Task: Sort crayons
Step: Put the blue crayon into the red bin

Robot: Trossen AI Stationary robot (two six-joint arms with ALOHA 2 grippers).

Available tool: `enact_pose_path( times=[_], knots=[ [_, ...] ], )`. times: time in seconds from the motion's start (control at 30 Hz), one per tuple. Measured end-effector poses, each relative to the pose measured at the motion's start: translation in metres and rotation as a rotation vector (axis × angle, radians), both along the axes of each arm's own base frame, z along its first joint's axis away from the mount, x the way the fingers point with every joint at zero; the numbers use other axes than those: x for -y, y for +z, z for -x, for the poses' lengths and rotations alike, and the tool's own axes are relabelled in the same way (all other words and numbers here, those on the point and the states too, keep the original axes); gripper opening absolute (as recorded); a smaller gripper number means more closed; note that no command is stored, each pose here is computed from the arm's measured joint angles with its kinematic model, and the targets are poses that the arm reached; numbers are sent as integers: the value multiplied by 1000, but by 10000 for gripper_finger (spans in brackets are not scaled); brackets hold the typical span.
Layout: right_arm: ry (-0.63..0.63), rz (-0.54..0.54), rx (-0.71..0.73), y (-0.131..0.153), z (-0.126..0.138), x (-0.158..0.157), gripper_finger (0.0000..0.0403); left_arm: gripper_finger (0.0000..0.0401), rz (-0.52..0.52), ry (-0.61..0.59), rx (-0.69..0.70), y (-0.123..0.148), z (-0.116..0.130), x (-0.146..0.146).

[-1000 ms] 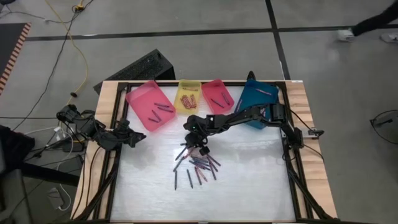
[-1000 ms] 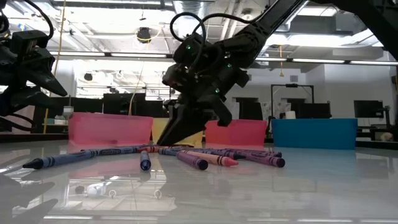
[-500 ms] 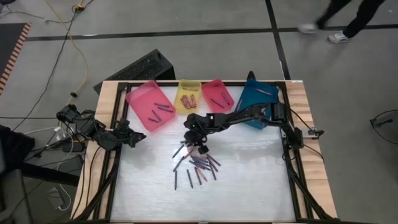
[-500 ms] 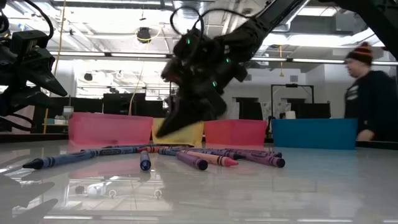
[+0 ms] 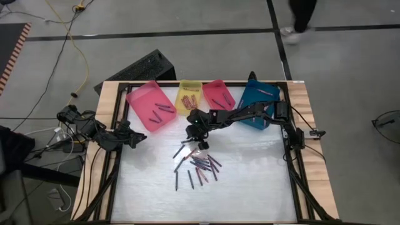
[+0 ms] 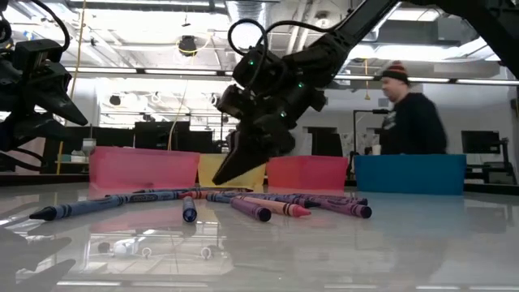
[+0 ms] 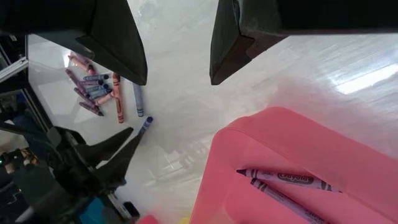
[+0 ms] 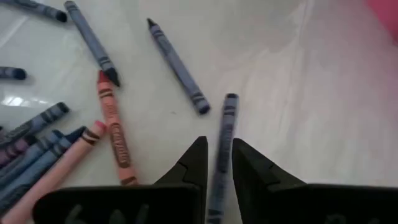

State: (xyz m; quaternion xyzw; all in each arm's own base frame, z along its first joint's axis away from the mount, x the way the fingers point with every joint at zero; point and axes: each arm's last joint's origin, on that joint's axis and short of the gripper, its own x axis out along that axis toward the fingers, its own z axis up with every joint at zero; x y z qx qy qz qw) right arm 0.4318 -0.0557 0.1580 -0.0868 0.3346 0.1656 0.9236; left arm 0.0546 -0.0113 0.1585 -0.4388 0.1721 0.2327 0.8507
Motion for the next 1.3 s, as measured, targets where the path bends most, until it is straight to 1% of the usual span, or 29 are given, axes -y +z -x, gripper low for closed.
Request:
enact_pose_path(
  times=[0.1,0.3,0.47,0.6,0.83,1.03,1.13,1.3],
  knots=[
    [0,9,6,-9,5,-1,71,165,0,1,0,0,0,0],
    [-64,63,-8,-26,16,2,71,165,-2,1,0,0,0,0],
    [-78,68,-21,-35,23,2,70,165,-2,1,1,0,0,0],
    [-96,85,-17,-41,28,2,55,165,-2,2,1,0,0,0],
    [-103,85,-25,-42,28,-1,7,165,-3,4,2,0,0,0],
    [-157,29,-20,-42,27,0,7,165,-3,4,2,0,0,0],
    [-176,12,17,-34,26,1,7,165,1,-1,0,0,0,0],
    [-203,24,70,-14,29,8,7,165,4,-7,-3,0,0,0]
  ],
)
